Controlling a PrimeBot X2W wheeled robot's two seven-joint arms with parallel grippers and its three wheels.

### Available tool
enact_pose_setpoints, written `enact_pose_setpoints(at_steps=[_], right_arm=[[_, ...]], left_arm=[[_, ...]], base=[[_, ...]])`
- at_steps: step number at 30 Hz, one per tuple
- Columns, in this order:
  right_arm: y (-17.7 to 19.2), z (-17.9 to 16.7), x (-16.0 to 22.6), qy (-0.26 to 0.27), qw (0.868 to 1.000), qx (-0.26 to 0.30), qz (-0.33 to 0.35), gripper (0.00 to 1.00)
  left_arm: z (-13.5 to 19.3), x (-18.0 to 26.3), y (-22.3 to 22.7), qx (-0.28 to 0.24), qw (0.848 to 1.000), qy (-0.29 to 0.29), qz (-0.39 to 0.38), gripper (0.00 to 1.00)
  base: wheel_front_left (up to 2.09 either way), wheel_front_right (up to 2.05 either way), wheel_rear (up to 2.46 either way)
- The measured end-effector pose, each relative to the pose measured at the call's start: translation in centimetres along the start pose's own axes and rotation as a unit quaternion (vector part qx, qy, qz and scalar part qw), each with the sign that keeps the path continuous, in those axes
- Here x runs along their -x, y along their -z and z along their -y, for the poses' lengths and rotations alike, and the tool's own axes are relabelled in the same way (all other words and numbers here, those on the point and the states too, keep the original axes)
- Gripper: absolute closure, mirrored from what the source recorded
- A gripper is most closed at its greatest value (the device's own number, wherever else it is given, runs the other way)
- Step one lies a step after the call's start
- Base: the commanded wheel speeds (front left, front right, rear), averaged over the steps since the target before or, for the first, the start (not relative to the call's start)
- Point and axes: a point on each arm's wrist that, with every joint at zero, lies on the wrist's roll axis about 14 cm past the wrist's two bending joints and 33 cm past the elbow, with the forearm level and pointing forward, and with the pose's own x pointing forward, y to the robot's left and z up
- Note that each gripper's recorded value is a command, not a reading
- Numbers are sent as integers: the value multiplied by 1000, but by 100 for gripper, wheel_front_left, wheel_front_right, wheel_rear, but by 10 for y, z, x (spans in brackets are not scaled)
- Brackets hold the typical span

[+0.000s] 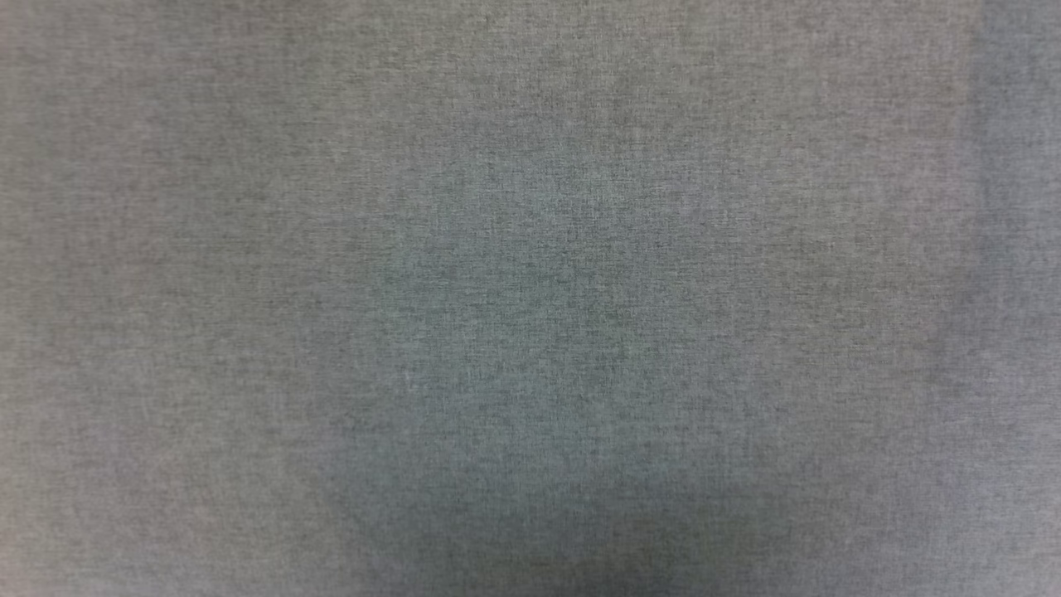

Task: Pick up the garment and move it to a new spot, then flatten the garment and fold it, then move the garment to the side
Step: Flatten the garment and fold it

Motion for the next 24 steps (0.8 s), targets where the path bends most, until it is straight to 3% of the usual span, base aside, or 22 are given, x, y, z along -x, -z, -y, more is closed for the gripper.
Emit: enact_pose_setpoints(at_steps=[10,24], right_arm=[[69,-45,58,-47,995,-40,-83,100],[111,-74,180,-53,969,-129,-204,100]], left_arm=[[67,80,64,94,991,41,-91,100],[127,245,82,163,959,61,-223,100]], base=[[0,0,0],[0,0,0]])
